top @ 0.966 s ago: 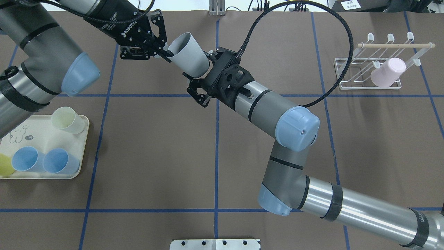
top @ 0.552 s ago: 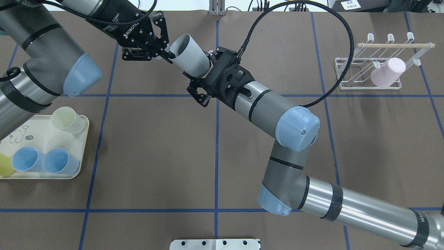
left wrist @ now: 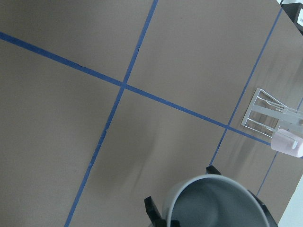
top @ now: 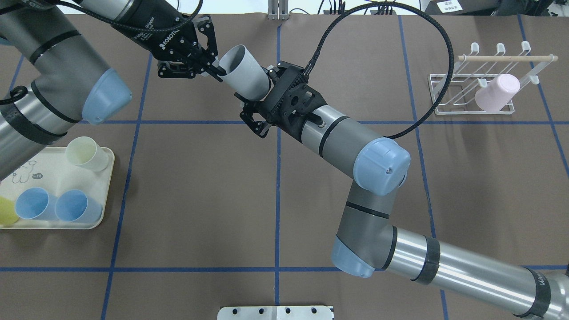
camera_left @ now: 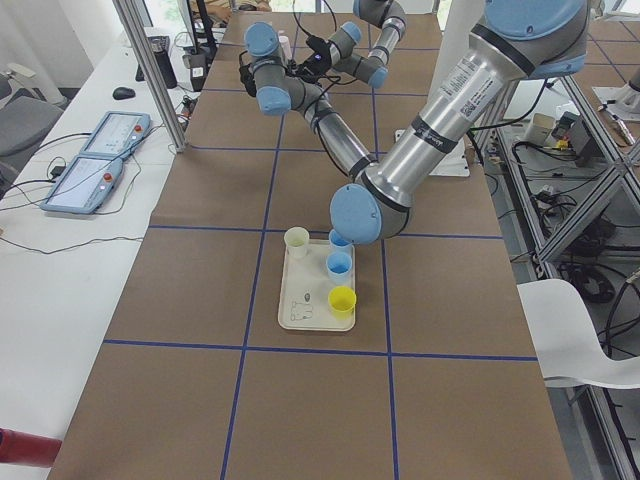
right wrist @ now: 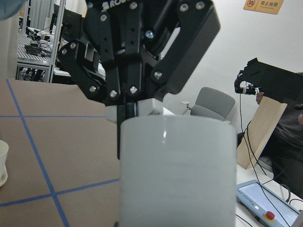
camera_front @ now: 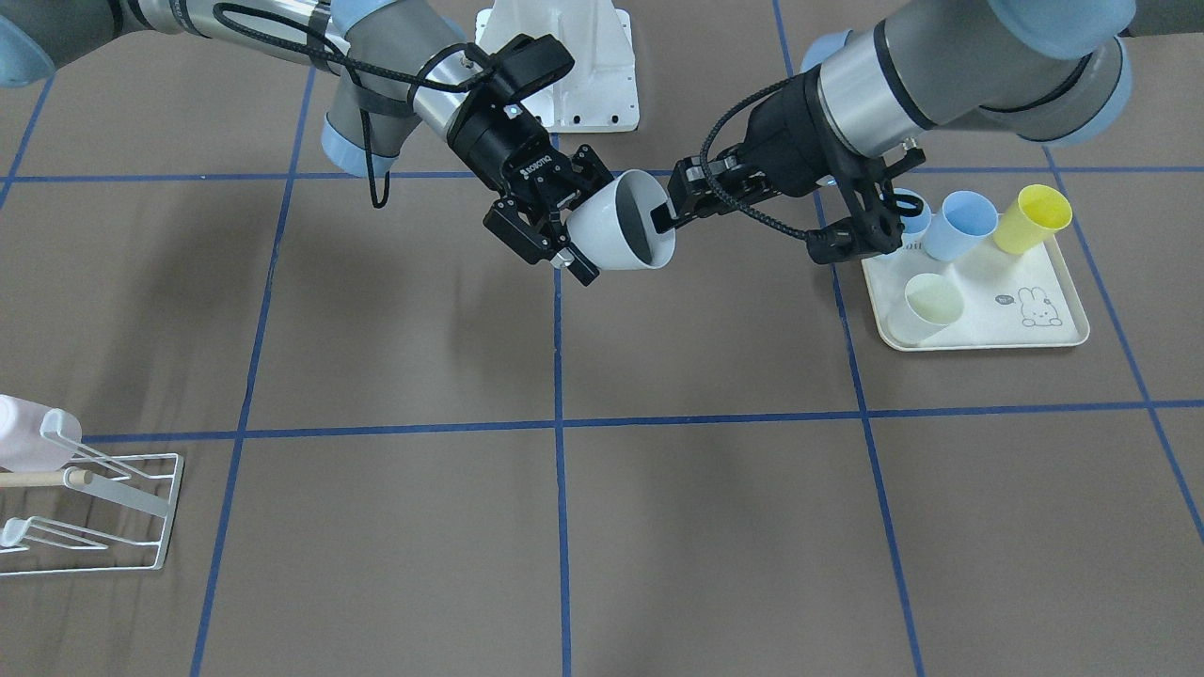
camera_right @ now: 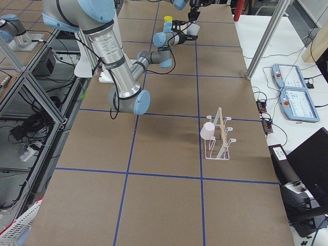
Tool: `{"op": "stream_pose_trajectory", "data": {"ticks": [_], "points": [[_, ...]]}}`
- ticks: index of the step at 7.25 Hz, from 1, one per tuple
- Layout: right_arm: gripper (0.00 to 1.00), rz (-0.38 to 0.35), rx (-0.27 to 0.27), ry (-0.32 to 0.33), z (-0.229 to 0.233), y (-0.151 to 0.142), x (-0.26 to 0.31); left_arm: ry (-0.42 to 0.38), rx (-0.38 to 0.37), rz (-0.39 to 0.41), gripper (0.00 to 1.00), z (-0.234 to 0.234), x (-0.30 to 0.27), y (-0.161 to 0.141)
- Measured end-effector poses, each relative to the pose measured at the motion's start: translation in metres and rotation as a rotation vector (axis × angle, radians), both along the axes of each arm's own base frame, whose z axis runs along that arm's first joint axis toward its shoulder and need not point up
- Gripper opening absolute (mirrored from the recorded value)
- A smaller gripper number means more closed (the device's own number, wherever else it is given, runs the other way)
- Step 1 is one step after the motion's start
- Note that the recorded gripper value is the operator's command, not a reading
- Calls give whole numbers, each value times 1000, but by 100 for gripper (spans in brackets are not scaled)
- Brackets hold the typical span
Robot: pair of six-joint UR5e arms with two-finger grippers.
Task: Transfer IKEA cup to right arm and place on rack
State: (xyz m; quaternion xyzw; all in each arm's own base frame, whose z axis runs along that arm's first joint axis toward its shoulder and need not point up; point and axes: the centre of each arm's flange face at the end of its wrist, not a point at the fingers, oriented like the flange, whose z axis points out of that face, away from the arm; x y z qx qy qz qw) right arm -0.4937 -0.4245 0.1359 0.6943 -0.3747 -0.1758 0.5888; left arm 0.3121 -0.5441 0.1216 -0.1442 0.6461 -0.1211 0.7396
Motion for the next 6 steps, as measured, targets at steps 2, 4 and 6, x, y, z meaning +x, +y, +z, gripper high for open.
{"op": "stream_pose_trajectory", "data": {"ticks": [2,4,6], "points": [[46,-1,-3,7,4,0,-1,5,13,-2,100,-3,-2,0],[44,0,-6,14,8,-1,-1,6,19,-17,100,-4,-12,-3],[38,13,-17,32,12,-10,5,0,41,-55,100,1,-34,-16]]}}
